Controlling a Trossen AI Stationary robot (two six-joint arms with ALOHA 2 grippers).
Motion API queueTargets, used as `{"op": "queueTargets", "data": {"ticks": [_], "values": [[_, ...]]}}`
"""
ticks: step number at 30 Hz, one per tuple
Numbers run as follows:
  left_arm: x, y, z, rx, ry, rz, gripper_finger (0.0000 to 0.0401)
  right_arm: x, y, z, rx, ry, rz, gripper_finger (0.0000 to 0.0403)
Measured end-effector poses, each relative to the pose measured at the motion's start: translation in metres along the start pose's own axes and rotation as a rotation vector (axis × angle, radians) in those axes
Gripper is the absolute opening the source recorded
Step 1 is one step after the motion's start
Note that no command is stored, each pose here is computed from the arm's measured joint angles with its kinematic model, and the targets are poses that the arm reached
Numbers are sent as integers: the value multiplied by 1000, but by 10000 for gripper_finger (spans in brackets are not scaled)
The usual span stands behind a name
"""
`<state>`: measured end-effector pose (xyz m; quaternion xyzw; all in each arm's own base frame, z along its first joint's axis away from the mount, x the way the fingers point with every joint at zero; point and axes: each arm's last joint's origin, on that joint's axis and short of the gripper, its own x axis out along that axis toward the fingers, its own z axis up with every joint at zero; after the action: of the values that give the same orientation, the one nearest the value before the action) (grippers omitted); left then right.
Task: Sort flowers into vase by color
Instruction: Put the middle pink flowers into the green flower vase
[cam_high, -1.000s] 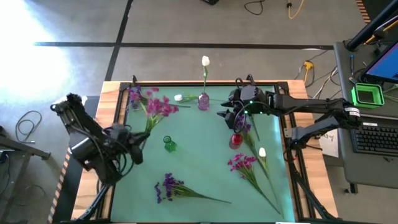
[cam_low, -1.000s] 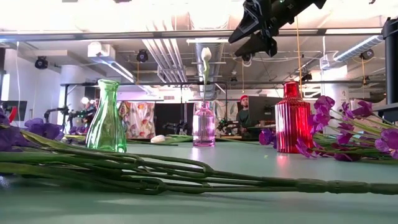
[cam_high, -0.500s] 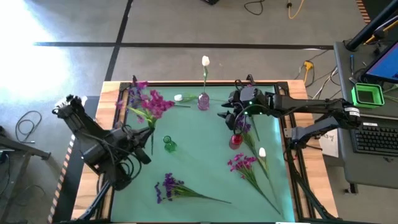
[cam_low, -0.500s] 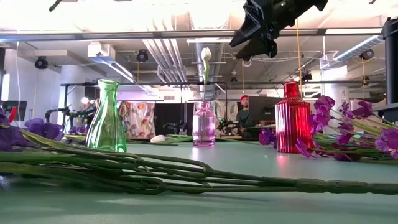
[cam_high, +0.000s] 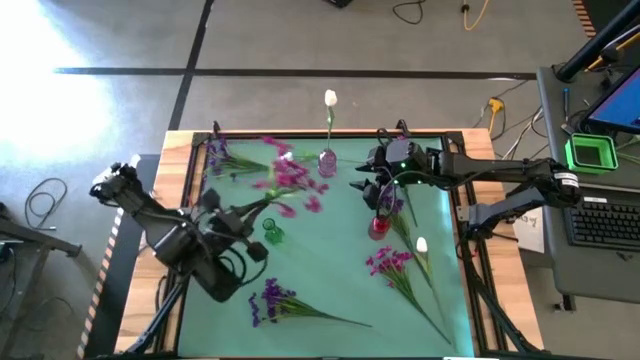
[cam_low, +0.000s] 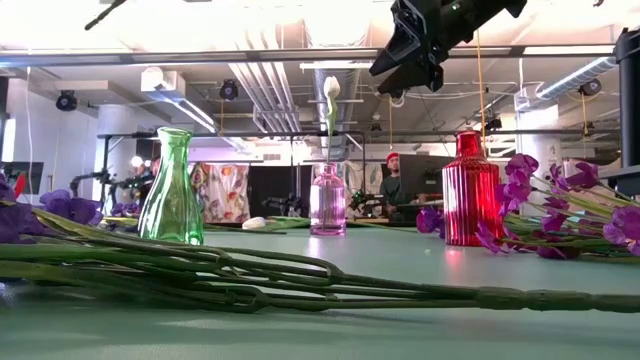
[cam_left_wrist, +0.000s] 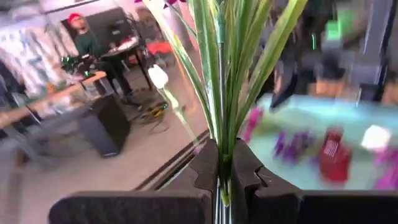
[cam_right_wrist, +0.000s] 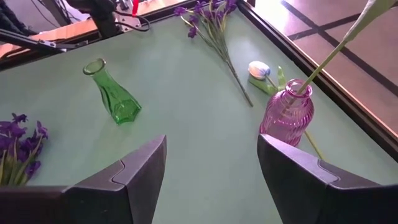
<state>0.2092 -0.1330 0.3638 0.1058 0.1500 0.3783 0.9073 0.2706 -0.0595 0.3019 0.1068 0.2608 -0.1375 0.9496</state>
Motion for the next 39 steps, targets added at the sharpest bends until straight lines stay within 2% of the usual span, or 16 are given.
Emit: {"op": "queueTargets", "data": {"ticks": [2,5,9,15,20,25,31,33,36,39], "values": [[1,1,11,87,14,-12,0,0,0,0,-3,3,2,244],[-3,9,32,113,25,-50,0,0,0,-1,-15,11,6,244],[-8,10,55,113,96,-247,0,0,0,-1,-43,11,6,244],[-7,0,83,146,-33,-418,0,-4,0,-3,-68,38,17,244],[19,-10,86,206,-172,-596,0,-13,1,-3,-77,33,72,244],[38,9,64,144,-227,-560,0,-24,1,-5,-78,3,82,244],[42,24,-2,-53,-307,-586,0,-27,-1,-13,-66,-52,90,244],[45,26,-25,-149,-338,-547,0,-25,-1,-16,-57,-59,91,244],[48,28,-60,-235,-382,-505,0,-22,-2,-20,-46,-57,89,244],[49,34,-84,-323,-463,-484,0,-20,-2,-22,-29,-79,93,244]]}}
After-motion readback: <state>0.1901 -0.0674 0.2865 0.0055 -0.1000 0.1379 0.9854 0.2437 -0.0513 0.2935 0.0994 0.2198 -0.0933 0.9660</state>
